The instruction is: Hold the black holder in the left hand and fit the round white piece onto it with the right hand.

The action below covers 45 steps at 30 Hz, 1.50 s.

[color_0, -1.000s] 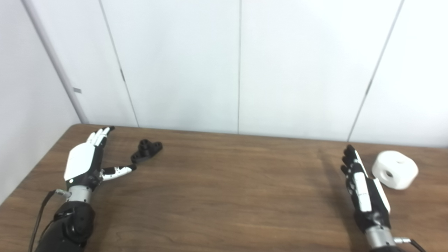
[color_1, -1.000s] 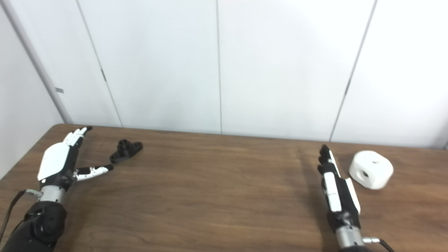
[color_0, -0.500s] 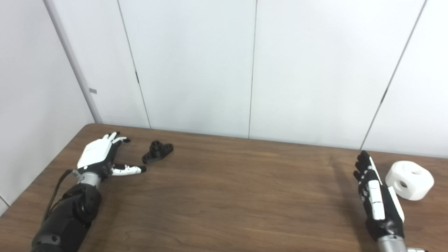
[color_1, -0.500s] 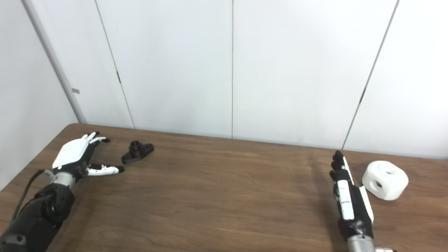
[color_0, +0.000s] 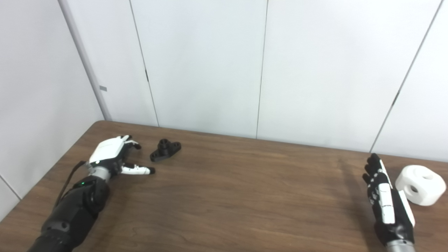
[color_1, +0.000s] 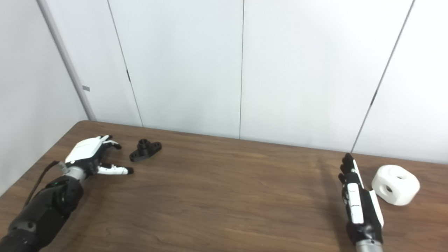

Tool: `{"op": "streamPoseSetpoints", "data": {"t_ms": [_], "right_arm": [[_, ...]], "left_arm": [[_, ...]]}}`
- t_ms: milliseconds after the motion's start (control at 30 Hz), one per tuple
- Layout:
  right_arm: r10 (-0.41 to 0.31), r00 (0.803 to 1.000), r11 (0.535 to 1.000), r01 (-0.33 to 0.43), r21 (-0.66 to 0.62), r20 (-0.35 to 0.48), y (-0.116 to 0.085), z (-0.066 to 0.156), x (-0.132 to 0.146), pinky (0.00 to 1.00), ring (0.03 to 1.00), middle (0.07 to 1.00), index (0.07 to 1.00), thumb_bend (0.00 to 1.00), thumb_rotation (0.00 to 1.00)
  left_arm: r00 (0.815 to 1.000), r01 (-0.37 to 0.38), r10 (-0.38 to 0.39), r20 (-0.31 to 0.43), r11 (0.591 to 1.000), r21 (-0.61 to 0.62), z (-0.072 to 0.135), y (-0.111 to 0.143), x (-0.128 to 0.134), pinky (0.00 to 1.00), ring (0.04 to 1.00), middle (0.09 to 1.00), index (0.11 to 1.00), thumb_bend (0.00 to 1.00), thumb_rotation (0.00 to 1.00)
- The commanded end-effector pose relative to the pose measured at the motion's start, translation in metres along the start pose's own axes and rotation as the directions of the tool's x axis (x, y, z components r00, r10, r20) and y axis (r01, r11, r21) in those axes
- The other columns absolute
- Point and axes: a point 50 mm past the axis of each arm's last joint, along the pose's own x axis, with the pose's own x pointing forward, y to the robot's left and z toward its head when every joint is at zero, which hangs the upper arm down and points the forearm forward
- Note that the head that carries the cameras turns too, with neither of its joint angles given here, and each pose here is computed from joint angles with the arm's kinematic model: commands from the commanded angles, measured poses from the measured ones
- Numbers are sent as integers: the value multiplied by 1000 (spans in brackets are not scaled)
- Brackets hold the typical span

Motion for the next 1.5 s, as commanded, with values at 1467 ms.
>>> {"op": "streamPoseSetpoints", "data": {"t_ms": [1467], "right_arm": [[-20, 997, 1000, 22, 14, -76, 9, -18, -24, 1000, 1000, 1000, 1000, 410, 1000]], "left_arm": [[990, -17, 17, 142, 1000, -6, 56, 11, 39, 1000, 1000, 955, 764, 1000, 528]]}}
